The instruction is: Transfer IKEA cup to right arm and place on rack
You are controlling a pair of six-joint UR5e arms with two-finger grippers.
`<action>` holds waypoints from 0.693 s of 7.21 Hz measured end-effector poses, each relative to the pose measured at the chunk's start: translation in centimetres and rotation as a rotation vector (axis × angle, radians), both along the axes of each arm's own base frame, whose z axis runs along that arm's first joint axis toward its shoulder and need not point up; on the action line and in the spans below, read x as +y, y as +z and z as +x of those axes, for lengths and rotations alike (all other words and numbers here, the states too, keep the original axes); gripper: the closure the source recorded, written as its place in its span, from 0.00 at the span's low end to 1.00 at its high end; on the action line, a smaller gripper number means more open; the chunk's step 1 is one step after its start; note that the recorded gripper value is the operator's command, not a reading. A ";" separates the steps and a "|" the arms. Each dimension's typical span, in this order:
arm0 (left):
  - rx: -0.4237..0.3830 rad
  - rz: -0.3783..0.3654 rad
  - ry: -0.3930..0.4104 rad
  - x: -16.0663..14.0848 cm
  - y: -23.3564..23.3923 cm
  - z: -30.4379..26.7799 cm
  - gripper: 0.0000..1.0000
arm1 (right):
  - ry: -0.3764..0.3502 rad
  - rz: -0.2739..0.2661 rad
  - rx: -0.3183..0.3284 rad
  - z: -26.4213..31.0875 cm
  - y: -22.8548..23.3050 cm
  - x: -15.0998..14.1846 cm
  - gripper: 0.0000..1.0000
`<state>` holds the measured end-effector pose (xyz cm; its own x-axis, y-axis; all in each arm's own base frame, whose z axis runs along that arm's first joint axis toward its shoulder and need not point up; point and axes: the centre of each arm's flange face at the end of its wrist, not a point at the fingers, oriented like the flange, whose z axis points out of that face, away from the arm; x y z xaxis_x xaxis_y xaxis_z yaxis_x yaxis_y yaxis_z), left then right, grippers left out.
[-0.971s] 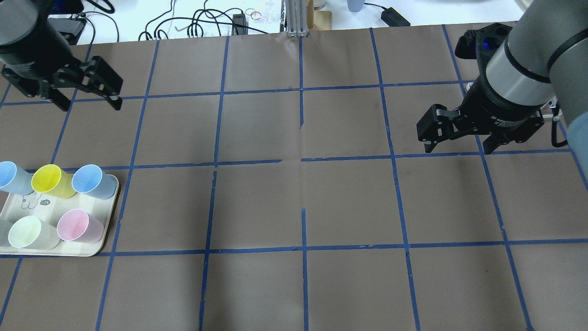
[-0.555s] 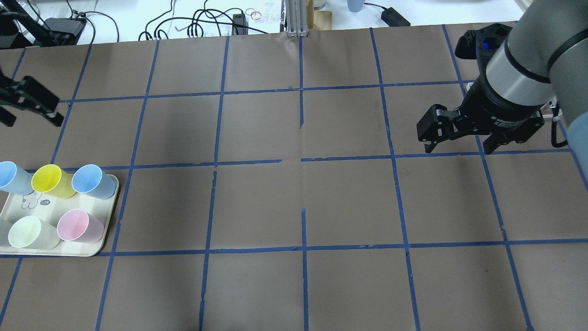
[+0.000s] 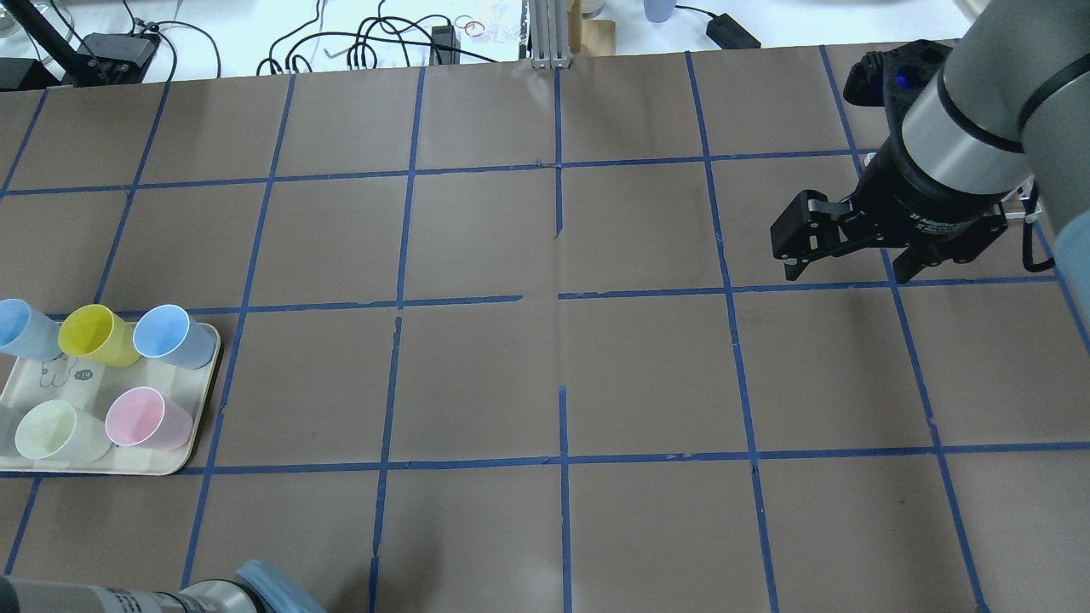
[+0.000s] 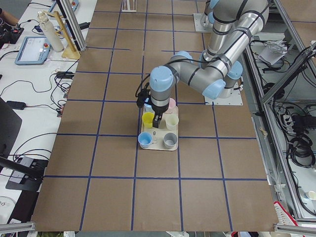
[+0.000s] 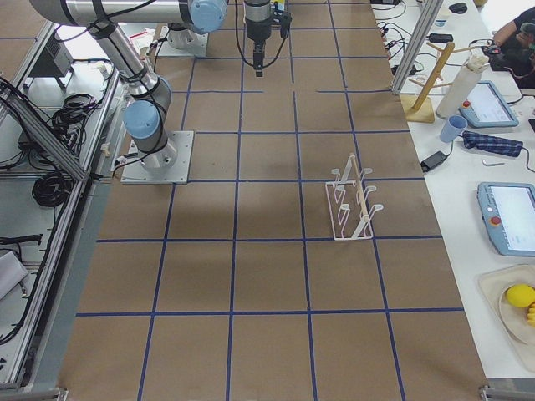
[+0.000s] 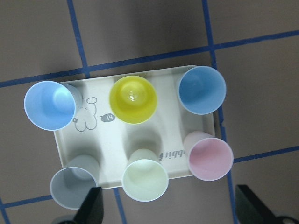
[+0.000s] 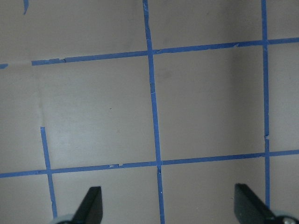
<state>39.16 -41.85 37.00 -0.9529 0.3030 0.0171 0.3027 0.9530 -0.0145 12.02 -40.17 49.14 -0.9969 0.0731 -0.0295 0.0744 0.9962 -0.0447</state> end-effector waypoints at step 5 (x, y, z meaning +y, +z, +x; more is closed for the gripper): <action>0.077 0.011 -0.065 5.3 -10.1 5.9 0.00 | -0.008 -0.022 -0.540 4.3 1.3 -0.7 0.00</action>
